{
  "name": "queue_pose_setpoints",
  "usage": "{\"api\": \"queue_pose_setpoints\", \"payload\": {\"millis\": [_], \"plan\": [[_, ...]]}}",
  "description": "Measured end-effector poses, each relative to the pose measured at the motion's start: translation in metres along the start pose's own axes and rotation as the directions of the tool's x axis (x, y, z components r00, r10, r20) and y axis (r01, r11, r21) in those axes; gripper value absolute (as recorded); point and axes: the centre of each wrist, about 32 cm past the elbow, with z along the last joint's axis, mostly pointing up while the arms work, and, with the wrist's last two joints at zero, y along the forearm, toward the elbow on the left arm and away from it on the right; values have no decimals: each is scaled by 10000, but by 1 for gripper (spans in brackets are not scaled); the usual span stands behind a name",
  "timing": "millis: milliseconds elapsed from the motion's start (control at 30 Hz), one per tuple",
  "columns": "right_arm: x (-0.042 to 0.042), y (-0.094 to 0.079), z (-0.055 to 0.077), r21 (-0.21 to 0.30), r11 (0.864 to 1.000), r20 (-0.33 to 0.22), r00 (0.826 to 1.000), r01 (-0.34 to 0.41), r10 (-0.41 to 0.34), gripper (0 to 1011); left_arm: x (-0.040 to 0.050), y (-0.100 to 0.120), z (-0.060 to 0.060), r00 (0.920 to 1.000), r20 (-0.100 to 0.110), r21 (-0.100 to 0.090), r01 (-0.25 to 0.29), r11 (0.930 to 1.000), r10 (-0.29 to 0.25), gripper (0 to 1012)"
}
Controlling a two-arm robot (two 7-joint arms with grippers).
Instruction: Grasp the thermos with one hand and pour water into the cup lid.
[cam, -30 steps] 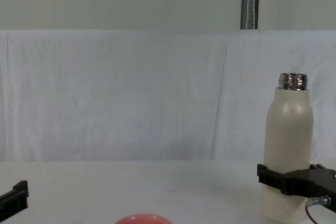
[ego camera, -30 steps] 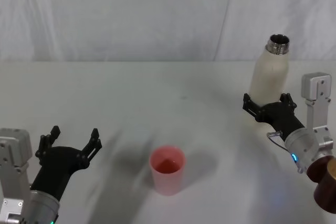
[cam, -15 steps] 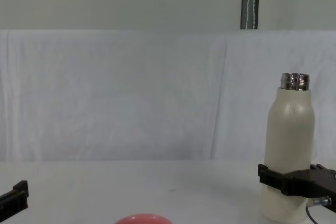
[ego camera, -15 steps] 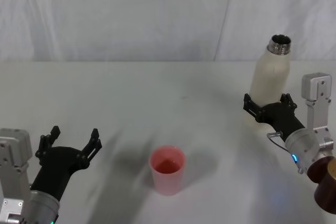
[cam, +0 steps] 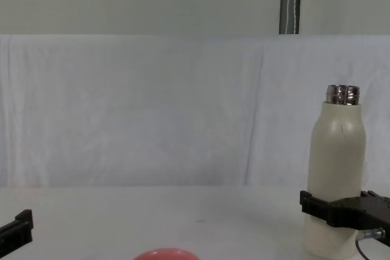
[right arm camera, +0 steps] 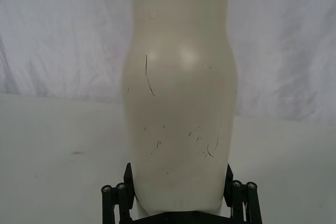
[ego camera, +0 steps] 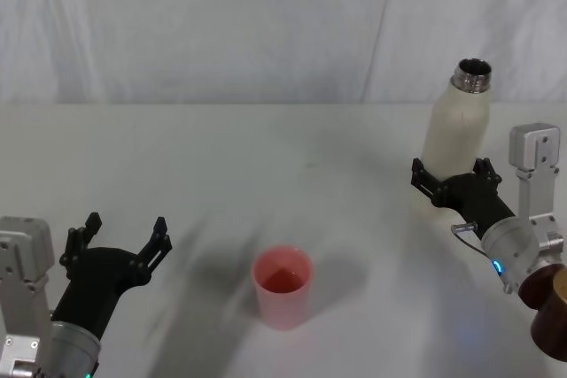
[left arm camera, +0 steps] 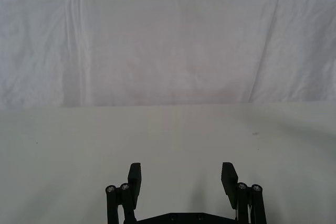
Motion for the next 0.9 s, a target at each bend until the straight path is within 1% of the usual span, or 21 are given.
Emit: {"api": "queue_pose_setpoints", "payload": {"millis": [633,900], "plan": [[0,-2,3,7,10000,3,10000,-2,2,958,0,0,0,10000,0,1,1,10000,-1,1001],[16,-16,104,269,9996,223,9997,-114,108,958,0,0,0,10000,0,0,-1,10000,1,1001]]}}
